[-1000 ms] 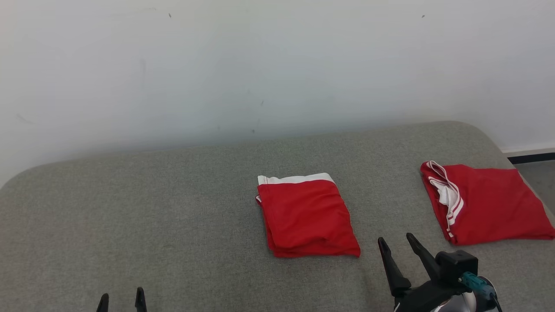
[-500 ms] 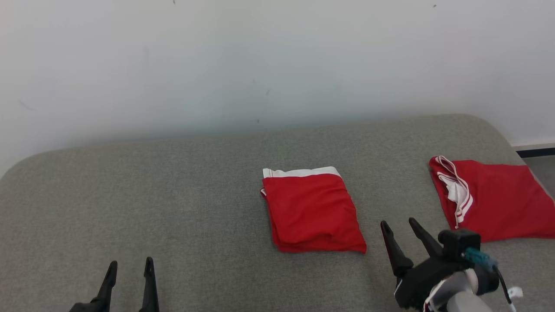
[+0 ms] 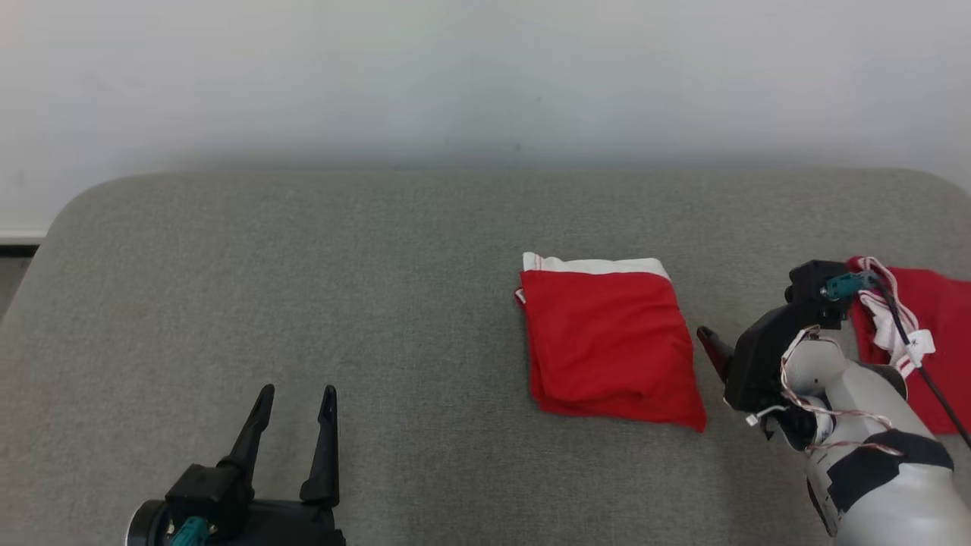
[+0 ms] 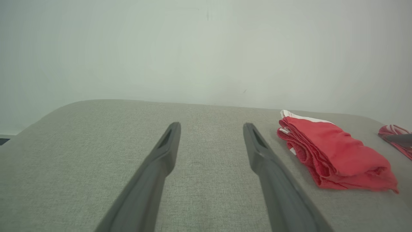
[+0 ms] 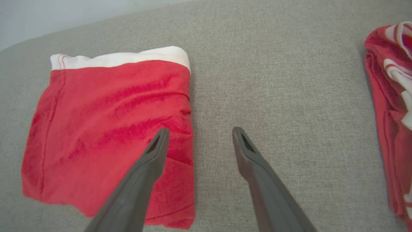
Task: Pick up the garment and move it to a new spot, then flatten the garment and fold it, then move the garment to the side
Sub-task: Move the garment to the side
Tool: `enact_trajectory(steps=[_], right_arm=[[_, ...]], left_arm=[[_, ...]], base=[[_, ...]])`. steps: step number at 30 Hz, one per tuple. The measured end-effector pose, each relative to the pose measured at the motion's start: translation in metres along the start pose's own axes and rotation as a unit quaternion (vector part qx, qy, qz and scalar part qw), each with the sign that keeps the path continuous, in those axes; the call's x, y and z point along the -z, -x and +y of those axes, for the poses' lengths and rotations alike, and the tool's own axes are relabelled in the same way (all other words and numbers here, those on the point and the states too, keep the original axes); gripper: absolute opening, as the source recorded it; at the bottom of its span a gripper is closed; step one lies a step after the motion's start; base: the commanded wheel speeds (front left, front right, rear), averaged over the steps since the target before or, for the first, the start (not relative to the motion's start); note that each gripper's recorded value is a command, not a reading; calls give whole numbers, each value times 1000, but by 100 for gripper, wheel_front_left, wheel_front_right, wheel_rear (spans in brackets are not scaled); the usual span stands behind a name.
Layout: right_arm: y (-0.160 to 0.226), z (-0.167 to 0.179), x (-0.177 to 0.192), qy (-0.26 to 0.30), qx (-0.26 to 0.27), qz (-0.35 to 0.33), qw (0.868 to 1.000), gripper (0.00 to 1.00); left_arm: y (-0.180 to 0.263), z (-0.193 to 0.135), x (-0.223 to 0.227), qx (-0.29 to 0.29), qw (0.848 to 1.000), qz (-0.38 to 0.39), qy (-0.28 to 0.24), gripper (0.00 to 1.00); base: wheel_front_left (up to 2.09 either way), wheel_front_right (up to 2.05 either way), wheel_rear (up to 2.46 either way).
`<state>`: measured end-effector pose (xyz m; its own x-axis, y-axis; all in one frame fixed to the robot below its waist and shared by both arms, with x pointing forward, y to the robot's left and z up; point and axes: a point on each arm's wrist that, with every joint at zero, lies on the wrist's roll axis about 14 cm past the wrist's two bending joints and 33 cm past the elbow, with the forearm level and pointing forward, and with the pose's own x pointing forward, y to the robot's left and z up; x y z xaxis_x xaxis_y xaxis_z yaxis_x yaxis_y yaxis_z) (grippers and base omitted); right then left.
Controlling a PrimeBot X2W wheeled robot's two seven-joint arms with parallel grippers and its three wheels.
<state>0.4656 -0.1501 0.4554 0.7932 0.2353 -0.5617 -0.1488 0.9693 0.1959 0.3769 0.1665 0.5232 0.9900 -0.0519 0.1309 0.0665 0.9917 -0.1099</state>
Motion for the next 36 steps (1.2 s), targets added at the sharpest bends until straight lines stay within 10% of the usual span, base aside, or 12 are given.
enact_trajectory(steps=[13, 14, 15, 16, 30, 36], right_arm=[[-64, 27, 47, 2, -15, 137, 991, 100], [-66, 27, 48, 13, -14, 143, 990, 89], [-68, 28, 50, 23, -14, 149, 989, 35], [-69, 27, 51, 33, -14, 150, 988, 0], [-44, -3, -40, 242, 33, 84, 966, 0], [4, -71, -76, 268, 98, 69, 956, 0]], left_arm=[[-2, 30, 24, -43, 998, 37, -4, 100], [-1, 32, 25, -46, 998, 39, -5, 100], [0, 33, 26, -48, 998, 41, -5, 100], [0, 34, 27, -50, 998, 42, -5, 100], [-16, 18, 33, -30, 999, 40, 8, 100], [-39, -13, 41, 16, 999, 41, 21, 100]], base=[[0, 0, 0], [0, 0, 0], [0, 0, 0], [0, 0, 0], [0, 0, 0], [0, 0, 0]])
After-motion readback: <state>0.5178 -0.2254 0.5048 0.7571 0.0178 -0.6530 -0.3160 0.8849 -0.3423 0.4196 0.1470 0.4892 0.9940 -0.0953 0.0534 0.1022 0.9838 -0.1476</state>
